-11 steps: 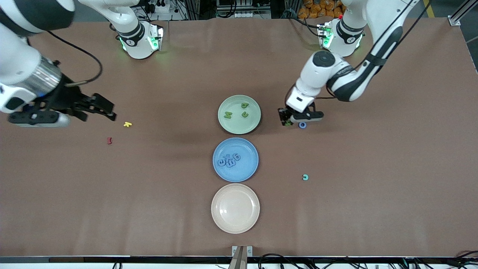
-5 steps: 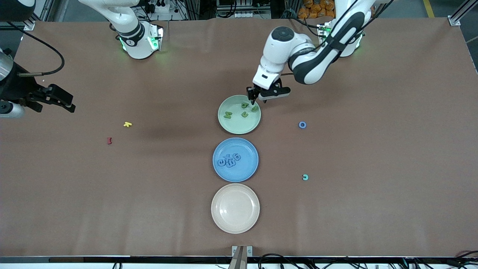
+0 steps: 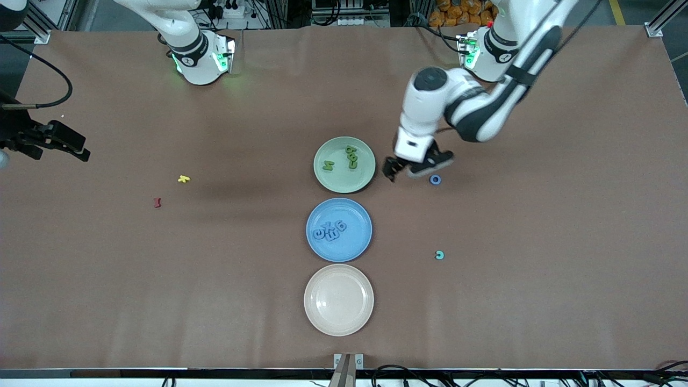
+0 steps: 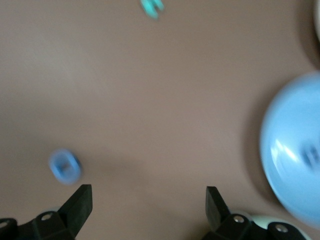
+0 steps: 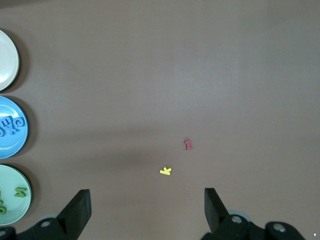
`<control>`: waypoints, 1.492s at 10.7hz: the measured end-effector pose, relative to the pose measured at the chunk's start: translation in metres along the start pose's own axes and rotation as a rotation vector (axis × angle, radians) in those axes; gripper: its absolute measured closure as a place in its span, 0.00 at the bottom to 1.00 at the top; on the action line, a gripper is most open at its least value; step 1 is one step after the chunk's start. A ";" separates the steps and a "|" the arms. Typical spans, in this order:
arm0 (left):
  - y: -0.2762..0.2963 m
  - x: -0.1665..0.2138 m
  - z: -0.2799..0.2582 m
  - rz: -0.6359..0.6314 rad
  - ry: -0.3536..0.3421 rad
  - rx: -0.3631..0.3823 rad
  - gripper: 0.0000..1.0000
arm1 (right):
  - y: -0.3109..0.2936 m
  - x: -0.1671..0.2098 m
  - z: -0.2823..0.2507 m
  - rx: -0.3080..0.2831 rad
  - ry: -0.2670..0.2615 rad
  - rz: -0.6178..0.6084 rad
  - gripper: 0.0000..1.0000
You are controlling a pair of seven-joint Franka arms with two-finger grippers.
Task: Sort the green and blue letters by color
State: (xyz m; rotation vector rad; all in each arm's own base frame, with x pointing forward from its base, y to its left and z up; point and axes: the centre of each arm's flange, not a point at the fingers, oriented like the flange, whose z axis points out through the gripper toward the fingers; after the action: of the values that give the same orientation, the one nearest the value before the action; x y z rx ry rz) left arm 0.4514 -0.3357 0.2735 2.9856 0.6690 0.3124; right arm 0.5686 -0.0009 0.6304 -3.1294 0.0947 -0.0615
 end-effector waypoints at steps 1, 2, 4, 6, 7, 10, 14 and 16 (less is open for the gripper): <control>-0.026 0.050 0.004 0.011 0.015 0.043 0.00 | -0.004 -0.001 -0.001 0.001 0.001 -0.009 0.00; -0.054 0.089 0.007 0.045 0.017 0.097 0.00 | -0.013 -0.002 -0.004 0.003 0.007 -0.025 0.00; -0.086 0.135 0.007 0.126 -0.008 0.194 0.00 | -0.029 -0.009 -0.010 0.003 0.016 -0.053 0.00; -0.083 0.159 -0.014 0.188 -0.081 0.244 0.00 | -0.038 -0.016 -0.011 0.002 0.033 -0.069 0.00; -0.081 0.173 -0.028 0.223 -0.112 0.257 0.00 | -0.040 -0.018 -0.014 0.001 0.040 -0.072 0.00; -0.111 0.230 -0.053 0.278 -0.209 0.189 0.00 | -0.035 -0.018 -0.015 0.000 0.042 -0.063 0.00; -0.124 0.254 -0.158 0.282 -0.136 0.074 0.00 | -0.034 -0.021 -0.025 0.001 0.055 -0.062 0.00; -0.130 0.245 -0.217 0.352 -0.122 0.080 0.00 | -0.033 -0.022 -0.033 0.001 0.067 -0.059 0.00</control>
State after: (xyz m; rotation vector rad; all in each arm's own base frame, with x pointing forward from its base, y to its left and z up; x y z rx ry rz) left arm 0.5680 -0.1094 0.5165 3.1578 0.1455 0.1207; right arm 0.5471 0.0326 0.6632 -3.1293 0.0028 -0.1669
